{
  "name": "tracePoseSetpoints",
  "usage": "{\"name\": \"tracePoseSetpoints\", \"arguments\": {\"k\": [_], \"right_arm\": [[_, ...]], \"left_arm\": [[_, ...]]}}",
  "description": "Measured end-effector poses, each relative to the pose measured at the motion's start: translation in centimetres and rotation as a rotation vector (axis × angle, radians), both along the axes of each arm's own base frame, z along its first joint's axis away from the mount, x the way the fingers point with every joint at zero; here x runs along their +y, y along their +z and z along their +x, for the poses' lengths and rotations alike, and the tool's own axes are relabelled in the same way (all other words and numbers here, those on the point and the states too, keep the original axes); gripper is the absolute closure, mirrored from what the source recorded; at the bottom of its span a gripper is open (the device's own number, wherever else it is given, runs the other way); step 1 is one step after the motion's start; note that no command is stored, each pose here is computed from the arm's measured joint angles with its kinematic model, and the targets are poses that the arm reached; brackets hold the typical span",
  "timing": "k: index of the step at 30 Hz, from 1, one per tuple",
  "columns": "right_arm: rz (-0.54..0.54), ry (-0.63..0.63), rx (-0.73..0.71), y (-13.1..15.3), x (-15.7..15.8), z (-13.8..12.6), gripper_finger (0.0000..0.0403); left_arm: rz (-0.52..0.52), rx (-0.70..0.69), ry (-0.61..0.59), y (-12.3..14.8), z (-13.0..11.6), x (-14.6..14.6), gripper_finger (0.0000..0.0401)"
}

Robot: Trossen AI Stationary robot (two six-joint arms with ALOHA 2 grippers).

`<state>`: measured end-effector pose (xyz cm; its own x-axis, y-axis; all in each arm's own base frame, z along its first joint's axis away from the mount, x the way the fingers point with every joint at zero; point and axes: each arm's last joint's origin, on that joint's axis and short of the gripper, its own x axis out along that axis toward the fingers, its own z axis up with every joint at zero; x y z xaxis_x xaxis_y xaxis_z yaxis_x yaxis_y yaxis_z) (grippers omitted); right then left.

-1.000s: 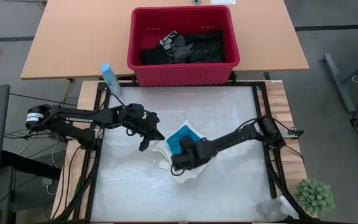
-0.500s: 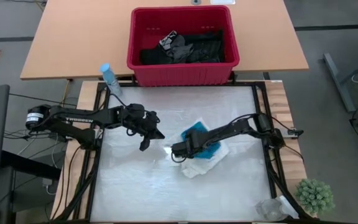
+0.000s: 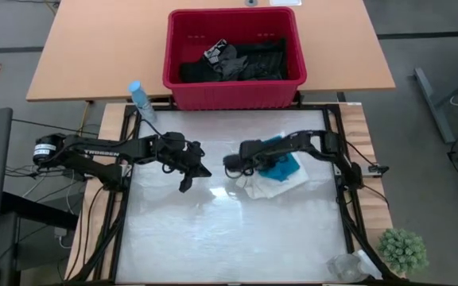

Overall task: Fold laundry
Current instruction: Stack the blue shorts on the white shirt

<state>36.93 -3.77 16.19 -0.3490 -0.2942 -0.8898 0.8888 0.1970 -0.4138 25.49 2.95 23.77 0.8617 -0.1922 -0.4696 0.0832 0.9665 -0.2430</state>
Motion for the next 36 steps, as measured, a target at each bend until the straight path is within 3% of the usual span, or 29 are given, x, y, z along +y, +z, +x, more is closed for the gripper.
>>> {"name": "tracePoseSetpoints", "arguments": {"k": [5, 10, 14, 20, 25, 29, 36], "right_arm": [[-0.020, 0.021, -0.077, 3.1, -0.9, -0.1, 0.0387], [-0.036, 0.065, -0.159, 6.2, 0.3, -0.9, 0.0381], [-0.062, 0.097, -0.261, 9.4, 2.6, -2.0, 0.0377], [-0.109, 0.079, -0.544, 15.2, 8.8, -5.7, 0.0386], [-0.198, 0.023, -0.878, 19.4, 14.8, -10.8, 0.0386], [-0.220, 0.080, -1.060, 20.8, 18.8, -14.4, 0.0384], [-0.172, 0.115, -1.213, 20.4, 23.1, -16.4, 0.0382]], "left_arm": [[-0.001, 0.001, 0.000, 0.0, 0.0, 0.0, 0.0401], [0.021, 0.005, 0.019, -0.1, 0.0, 0.1, 0.0401], [0.099, 0.014, 0.090, -0.2, 0.0, 0.5, 0.0401], [0.062, -0.017, 0.041, -1.0, 1.1, 1.1, 0.0401], [-0.032, -0.047, 0.005, -2.4, 3.8, 1.3, 0.0401], [-0.049, -0.029, 0.028, -3.1, 6.9, 1.9, 0.0401], [-0.012, 0.110, 0.024, -5.3, 12.6, 2.9, 0.0401]]}}
